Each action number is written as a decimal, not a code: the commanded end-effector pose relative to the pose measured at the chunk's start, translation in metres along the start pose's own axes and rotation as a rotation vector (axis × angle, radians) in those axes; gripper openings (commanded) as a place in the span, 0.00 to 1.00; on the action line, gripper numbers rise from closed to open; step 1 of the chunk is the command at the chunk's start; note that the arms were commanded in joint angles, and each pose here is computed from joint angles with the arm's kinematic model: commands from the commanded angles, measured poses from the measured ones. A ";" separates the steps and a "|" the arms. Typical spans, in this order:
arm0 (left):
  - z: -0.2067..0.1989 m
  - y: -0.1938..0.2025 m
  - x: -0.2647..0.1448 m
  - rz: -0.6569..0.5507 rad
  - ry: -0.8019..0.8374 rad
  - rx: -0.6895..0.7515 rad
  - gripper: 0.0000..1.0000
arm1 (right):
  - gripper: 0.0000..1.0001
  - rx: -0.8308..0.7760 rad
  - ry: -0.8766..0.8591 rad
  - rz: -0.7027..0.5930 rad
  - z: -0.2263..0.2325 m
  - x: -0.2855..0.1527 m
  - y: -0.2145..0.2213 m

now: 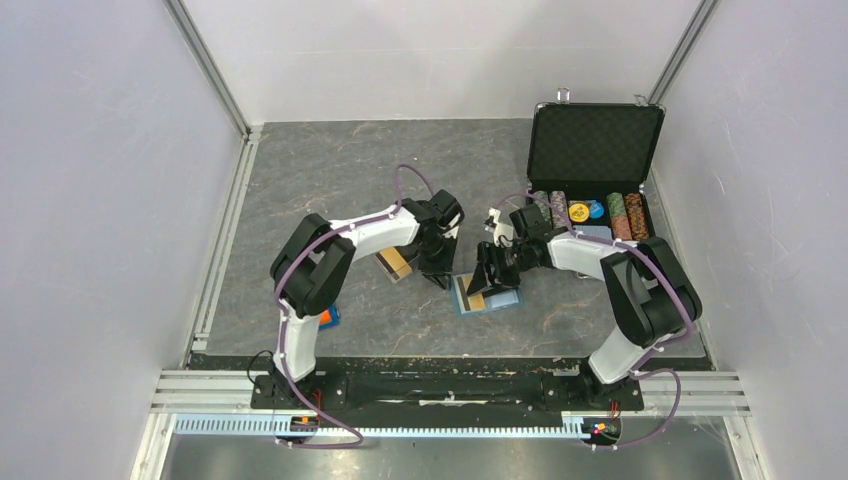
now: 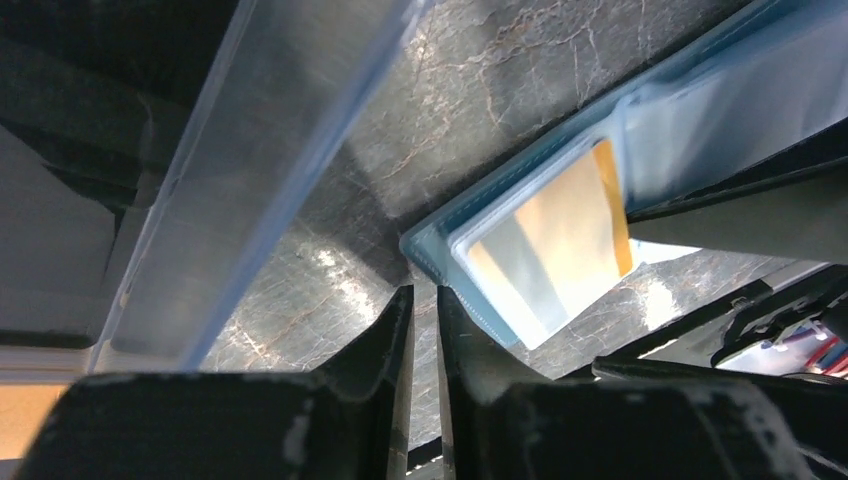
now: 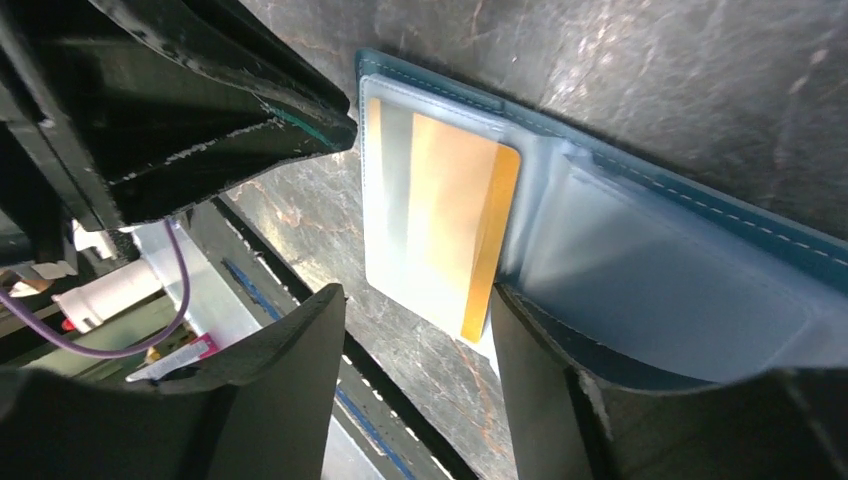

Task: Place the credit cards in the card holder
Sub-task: Insert the credit card into the card holder, then close the card holder at the center of the board.

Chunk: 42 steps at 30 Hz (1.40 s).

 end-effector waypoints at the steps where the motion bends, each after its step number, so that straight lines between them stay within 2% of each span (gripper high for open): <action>1: -0.009 -0.008 -0.023 -0.084 0.091 -0.036 0.25 | 0.57 -0.004 -0.085 -0.018 0.015 0.001 0.000; 5: -0.013 -0.005 -0.031 -0.114 0.204 -0.100 0.43 | 0.63 -0.051 -0.062 -0.059 0.024 -0.010 -0.012; 9: -0.015 -0.002 -0.033 -0.142 0.311 -0.203 0.52 | 0.72 -0.097 -0.052 -0.095 0.034 -0.022 -0.023; 14: -0.017 0.004 -0.023 -0.132 0.363 -0.288 0.54 | 0.72 -0.097 -0.004 -0.141 0.024 -0.039 -0.032; 20: -0.013 0.009 -0.008 -0.098 0.325 -0.310 0.58 | 0.73 -0.077 0.205 -0.142 -0.024 -0.062 -0.030; 23: -0.011 0.012 0.000 -0.081 0.273 -0.311 0.59 | 0.73 -0.072 0.278 -0.116 -0.039 -0.063 -0.023; 27: -0.002 0.016 0.002 -0.069 0.139 -0.273 0.60 | 0.72 -0.059 0.292 -0.097 -0.048 -0.057 -0.015; 31: -0.002 0.018 -0.001 -0.062 0.043 -0.199 0.62 | 0.68 -0.055 0.257 -0.071 -0.050 -0.050 -0.008; 37: 0.006 0.022 -0.014 -0.086 -0.069 -0.140 0.64 | 0.48 -0.028 0.190 -0.039 -0.047 -0.043 0.008; 42: 0.030 0.008 -0.022 -0.114 -0.136 -0.149 0.64 | 0.44 -0.010 0.138 -0.017 -0.043 -0.037 0.023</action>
Point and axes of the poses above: each gripper's point midway between its finger pads, its own x axis out along the fingers, its own z axis along the line the jaws close on, y = z × x, the point moved 5 cm from there along -x, back along the fingers, and after that the axes turned 1 degree about x, right-handed, at the moved point
